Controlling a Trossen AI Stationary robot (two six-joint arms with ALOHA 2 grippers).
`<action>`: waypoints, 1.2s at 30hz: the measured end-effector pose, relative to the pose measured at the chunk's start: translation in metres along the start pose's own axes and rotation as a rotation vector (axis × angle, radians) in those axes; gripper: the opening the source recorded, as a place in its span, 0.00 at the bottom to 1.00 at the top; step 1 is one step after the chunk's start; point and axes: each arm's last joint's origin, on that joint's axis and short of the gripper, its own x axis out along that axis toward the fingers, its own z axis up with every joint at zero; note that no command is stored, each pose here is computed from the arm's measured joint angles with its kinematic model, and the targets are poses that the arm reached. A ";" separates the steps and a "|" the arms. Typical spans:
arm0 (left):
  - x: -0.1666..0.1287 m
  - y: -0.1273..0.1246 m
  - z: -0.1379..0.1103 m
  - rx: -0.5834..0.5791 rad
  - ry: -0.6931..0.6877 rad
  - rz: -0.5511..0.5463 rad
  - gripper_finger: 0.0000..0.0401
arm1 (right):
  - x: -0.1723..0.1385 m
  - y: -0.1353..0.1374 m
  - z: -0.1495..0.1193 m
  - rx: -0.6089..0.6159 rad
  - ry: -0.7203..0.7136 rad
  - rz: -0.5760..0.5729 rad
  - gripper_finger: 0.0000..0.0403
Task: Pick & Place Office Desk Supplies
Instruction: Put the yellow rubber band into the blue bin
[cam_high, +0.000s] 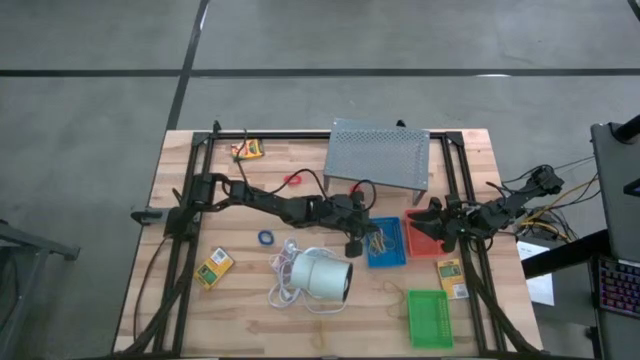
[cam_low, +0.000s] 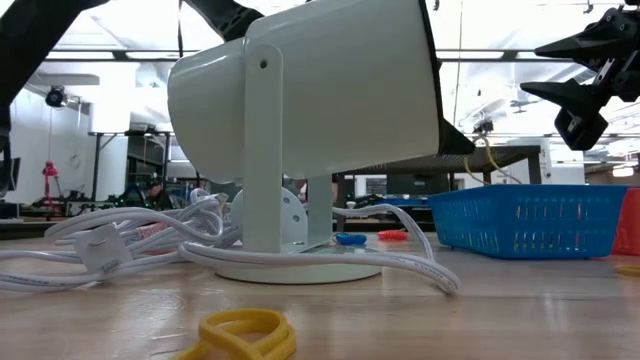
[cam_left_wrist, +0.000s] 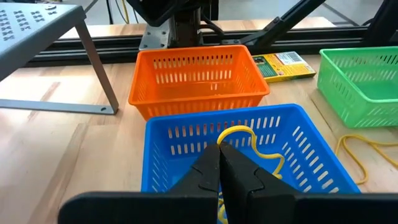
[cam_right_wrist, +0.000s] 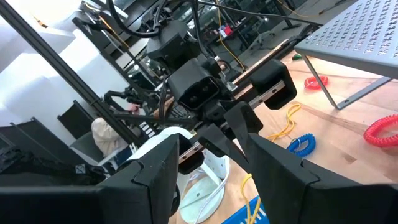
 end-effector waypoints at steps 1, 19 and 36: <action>0.000 0.000 -0.001 -0.001 0.003 0.000 0.01 | 0.000 0.000 0.000 0.000 0.000 0.000 0.46; 0.017 0.001 -0.031 -0.052 0.078 0.001 0.01 | 0.000 0.000 0.000 0.000 0.000 0.000 0.46; 0.017 0.001 -0.031 -0.052 0.077 0.001 0.08 | 0.000 0.000 0.000 0.000 0.000 0.001 0.46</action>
